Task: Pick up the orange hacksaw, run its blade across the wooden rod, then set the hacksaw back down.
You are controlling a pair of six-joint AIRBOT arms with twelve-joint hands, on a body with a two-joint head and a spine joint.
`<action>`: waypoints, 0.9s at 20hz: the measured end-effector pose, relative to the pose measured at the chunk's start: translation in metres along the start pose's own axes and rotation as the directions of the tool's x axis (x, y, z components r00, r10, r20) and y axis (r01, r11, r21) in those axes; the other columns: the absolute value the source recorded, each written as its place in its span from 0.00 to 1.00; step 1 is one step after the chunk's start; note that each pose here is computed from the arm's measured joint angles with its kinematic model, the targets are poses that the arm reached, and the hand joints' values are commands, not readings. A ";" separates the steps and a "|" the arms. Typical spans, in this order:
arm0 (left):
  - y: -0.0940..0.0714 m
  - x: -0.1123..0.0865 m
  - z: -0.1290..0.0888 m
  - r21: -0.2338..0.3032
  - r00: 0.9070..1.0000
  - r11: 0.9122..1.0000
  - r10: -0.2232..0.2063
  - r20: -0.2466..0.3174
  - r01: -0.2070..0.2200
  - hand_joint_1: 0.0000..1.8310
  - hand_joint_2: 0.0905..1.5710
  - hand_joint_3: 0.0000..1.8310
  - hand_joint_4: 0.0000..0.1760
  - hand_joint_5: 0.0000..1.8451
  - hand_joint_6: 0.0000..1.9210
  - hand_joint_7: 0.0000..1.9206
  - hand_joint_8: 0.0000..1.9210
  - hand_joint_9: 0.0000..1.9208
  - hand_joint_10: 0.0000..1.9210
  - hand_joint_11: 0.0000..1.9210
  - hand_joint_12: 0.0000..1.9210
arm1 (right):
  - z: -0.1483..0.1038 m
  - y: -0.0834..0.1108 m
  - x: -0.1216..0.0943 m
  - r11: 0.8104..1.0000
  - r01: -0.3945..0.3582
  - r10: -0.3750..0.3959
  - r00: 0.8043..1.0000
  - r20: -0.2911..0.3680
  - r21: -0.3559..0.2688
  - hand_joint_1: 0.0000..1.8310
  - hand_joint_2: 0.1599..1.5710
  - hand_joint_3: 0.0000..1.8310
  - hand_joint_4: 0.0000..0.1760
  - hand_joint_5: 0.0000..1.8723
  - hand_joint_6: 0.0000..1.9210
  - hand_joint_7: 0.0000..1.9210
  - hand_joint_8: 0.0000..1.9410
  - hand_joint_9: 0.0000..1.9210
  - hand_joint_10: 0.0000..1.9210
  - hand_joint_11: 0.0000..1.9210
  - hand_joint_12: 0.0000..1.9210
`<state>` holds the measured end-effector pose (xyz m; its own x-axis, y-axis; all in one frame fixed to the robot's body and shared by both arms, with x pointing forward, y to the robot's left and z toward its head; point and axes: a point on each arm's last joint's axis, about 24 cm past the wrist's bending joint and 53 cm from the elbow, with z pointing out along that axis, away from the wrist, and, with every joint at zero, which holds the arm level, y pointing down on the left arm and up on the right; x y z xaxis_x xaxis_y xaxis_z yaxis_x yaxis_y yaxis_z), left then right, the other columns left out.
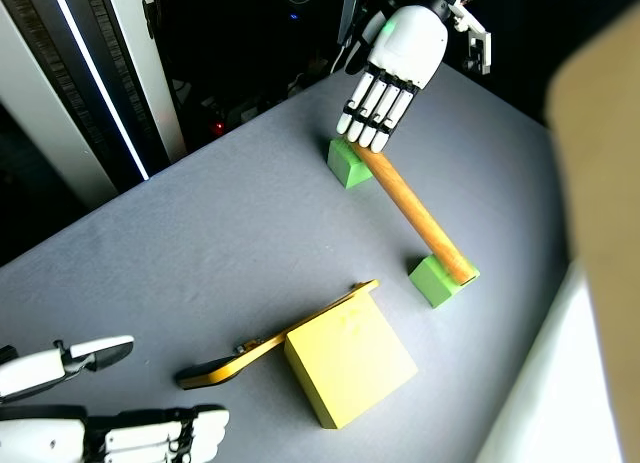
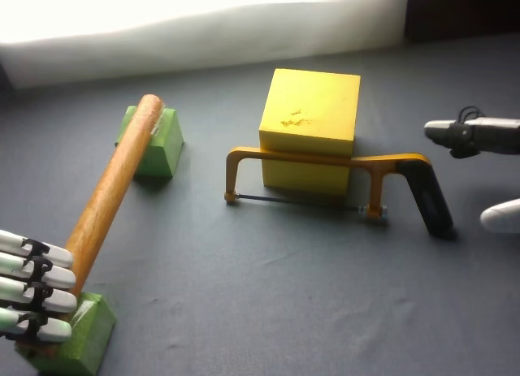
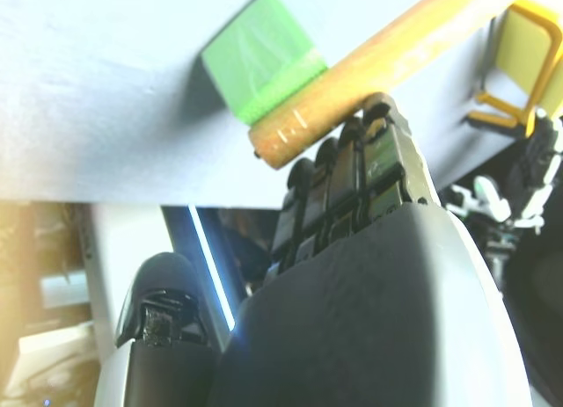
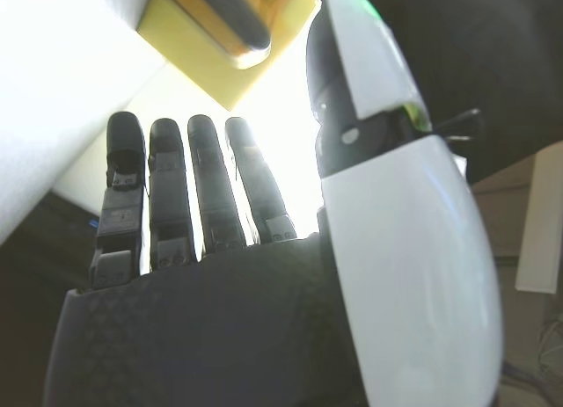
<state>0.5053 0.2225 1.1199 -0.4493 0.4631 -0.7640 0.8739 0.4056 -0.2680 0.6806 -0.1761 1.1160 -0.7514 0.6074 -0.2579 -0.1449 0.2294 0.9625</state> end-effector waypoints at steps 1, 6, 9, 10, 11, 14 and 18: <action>0.000 -0.001 0.000 0.001 1.000 1.000 -0.003 0.005 0.003 0.03 0.80 0.00 0.00 0.02 0.01 0.00 0.00 0.00 0.00 0.00 0.01 | 0.002 -0.001 0.001 1.000 0.003 -0.003 1.000 0.002 0.000 0.46 0.69 0.00 0.00 0.04 0.00 0.04 0.00 0.06 0.01 0.00 0.28; -0.002 -0.016 0.003 0.017 0.998 1.000 -0.026 0.060 0.025 0.06 0.79 0.00 0.00 0.05 0.00 0.02 0.00 0.02 0.00 0.02 0.02 | 0.012 -0.012 -0.008 0.999 -0.017 0.016 0.999 0.039 0.034 0.43 0.71 0.00 0.00 0.03 0.00 0.04 0.00 0.05 0.00 0.00 0.26; 0.005 -0.023 -0.002 0.005 0.995 0.999 -0.043 0.091 0.043 0.03 0.80 0.00 0.00 0.03 0.00 0.01 0.00 0.01 0.00 0.00 0.03 | 0.019 -0.012 -0.018 0.997 -0.065 0.062 0.994 0.088 0.028 0.46 0.68 0.00 0.00 0.05 0.00 0.06 0.00 0.07 0.00 0.00 0.31; 0.008 -0.023 -0.004 -0.005 0.995 0.999 -0.044 0.093 0.045 0.02 0.81 0.00 0.00 0.03 0.00 0.00 0.00 0.00 0.00 0.00 0.01 | 0.022 -0.011 -0.021 0.997 -0.067 0.065 0.993 0.096 0.024 0.47 0.67 0.00 0.00 0.05 0.00 0.06 0.00 0.07 0.00 0.00 0.32; 0.011 -0.021 -0.006 -0.015 0.995 0.999 -0.040 0.087 0.042 0.03 0.81 0.00 0.00 0.03 0.00 0.00 0.00 0.00 0.00 0.00 0.01 | 0.025 -0.010 -0.023 0.996 -0.084 0.081 0.991 0.104 0.017 0.47 0.67 0.00 0.00 0.04 0.00 0.05 0.00 0.06 0.00 0.00 0.31; 0.015 -0.014 -0.009 -0.026 0.998 0.999 -0.034 0.061 0.035 0.02 0.80 0.00 0.00 0.02 0.00 0.00 0.00 0.00 0.00 0.00 0.01 | 0.037 -0.010 -0.015 0.992 -0.124 0.122 0.988 0.099 0.008 0.44 0.69 0.00 0.00 0.03 0.00 0.04 0.00 0.06 0.00 0.00 0.31; 0.018 -0.013 -0.010 -0.033 0.998 0.999 -0.032 0.057 0.034 0.03 0.80 0.00 0.00 0.04 0.01 0.02 0.00 0.01 0.00 0.02 0.01 | 0.049 -0.008 -0.006 0.991 -0.135 0.135 0.987 0.086 -0.002 0.45 0.69 0.00 0.00 0.03 0.00 0.04 0.00 0.05 0.00 0.00 0.27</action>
<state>0.5249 0.2315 1.1311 -0.4658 0.4039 -0.7873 0.8514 0.4470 -0.2744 0.7177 -0.1449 1.1054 -0.7057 0.6961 -0.1322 -0.0432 0.1439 0.9886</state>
